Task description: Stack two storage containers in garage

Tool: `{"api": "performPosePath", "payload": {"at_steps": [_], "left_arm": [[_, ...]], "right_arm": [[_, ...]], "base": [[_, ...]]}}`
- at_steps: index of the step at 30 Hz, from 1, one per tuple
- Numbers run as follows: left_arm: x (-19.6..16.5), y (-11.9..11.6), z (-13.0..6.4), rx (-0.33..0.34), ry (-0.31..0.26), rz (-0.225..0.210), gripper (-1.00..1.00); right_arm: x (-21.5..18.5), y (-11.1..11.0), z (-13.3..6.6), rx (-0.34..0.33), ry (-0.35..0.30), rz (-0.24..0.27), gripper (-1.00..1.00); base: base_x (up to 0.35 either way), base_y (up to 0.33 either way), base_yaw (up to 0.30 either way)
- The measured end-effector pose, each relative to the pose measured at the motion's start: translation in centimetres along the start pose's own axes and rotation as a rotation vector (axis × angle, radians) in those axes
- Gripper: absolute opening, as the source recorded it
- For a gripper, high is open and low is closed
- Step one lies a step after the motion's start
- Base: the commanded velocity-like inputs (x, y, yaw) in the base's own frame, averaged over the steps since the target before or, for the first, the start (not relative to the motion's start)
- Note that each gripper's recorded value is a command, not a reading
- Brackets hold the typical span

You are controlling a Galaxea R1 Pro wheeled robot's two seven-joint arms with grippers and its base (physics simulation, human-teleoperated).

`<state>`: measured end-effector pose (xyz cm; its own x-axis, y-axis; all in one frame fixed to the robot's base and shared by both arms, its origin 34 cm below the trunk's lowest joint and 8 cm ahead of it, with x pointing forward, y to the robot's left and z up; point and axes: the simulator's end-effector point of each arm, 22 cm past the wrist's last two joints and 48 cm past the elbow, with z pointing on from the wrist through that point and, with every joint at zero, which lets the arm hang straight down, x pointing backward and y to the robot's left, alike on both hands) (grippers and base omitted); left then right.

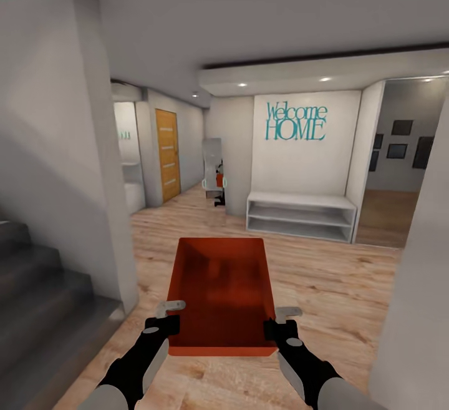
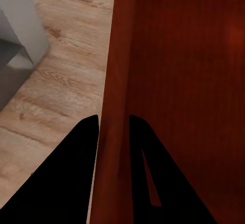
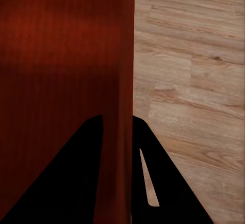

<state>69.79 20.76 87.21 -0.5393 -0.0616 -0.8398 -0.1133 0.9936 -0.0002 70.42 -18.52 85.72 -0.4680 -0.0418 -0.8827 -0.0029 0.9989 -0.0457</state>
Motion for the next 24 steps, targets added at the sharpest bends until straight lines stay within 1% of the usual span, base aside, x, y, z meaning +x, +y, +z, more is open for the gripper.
{"api": "performPosePath", "payload": {"at_steps": [24], "left_arm": [[0.00,0.00,0.00,0.000,0.000,0.000,-1.00]], "right_arm": [[-0.01,0.01,0.00,0.000,0.000,0.000,-1.00]], "base": [[0.326,0.000,0.000]]}}
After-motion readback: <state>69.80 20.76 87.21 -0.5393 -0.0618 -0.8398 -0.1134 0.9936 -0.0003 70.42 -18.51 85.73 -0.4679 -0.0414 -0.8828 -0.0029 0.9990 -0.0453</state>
